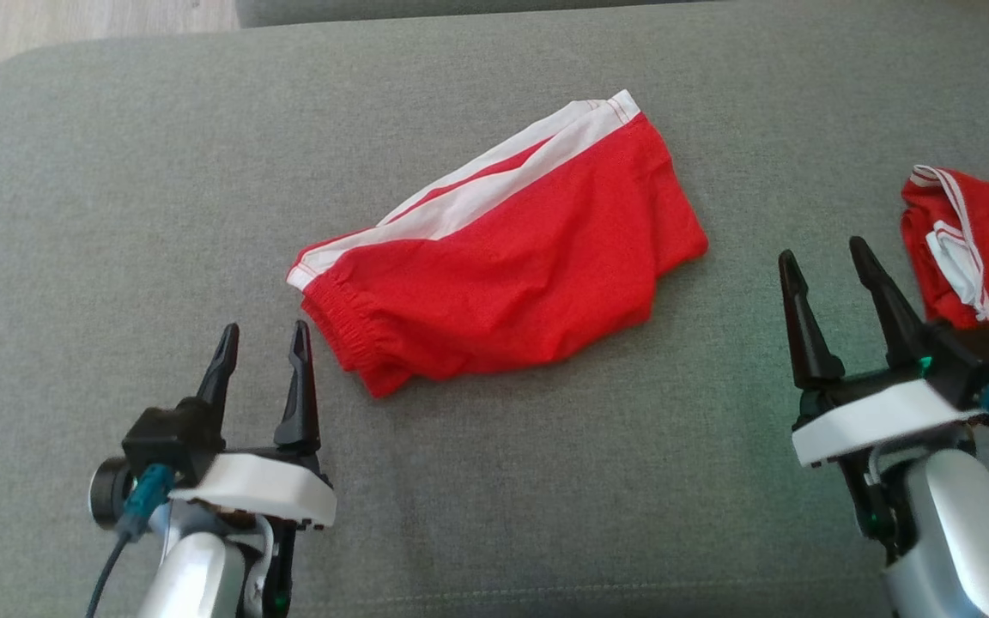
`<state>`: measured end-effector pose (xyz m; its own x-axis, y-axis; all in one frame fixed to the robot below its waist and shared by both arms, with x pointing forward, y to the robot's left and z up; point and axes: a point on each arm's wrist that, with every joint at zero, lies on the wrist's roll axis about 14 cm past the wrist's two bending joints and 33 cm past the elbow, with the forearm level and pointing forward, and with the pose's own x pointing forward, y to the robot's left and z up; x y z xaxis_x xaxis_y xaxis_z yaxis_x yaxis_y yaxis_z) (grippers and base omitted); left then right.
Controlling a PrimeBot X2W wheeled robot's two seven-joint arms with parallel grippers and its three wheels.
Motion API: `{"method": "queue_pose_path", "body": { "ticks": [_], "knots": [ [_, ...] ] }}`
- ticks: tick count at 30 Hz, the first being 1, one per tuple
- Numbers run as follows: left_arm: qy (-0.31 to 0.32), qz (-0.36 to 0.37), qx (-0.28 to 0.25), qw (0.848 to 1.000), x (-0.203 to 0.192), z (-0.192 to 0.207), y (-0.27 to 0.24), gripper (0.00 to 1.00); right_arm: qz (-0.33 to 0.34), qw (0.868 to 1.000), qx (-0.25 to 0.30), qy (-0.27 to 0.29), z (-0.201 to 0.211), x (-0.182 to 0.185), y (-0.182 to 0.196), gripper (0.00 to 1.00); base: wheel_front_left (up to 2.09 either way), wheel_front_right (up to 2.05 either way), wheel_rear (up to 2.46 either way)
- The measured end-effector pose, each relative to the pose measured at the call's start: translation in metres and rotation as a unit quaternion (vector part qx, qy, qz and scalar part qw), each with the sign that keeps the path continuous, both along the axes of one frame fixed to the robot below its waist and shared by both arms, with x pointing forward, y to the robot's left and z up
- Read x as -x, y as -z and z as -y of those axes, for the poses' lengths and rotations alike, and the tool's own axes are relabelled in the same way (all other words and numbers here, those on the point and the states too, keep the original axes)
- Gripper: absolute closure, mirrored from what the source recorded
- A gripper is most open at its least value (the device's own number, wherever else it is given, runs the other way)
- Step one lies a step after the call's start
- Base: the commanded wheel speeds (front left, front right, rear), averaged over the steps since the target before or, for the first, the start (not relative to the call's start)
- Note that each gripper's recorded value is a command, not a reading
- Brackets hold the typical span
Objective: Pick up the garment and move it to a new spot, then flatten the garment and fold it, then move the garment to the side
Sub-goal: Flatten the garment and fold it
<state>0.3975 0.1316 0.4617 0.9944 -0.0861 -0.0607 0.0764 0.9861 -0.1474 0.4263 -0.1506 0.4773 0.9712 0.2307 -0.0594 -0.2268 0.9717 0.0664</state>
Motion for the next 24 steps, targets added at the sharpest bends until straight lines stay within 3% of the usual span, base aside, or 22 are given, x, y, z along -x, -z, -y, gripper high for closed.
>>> {"method": "queue_pose_path", "body": {
  "ticks": [17, 24],
  "knots": [
    [-0.008, -0.001, -0.005, 1.0, 0.001, -0.004, -0.001, 0.0, -0.004, 1.0, 0.0, 0.001, -0.003, -0.001, -0.005, 0.0, 0.0, 0.0, 0.0],
    [-0.007, 0.002, -0.007, 1.0, -0.017, -0.004, 0.001, 0.0, -0.045, 0.999, -0.002, 0.004, -0.004, -0.014, 0.024, 0.0, 0.0, 0.0, 0.0]
  ]
}}
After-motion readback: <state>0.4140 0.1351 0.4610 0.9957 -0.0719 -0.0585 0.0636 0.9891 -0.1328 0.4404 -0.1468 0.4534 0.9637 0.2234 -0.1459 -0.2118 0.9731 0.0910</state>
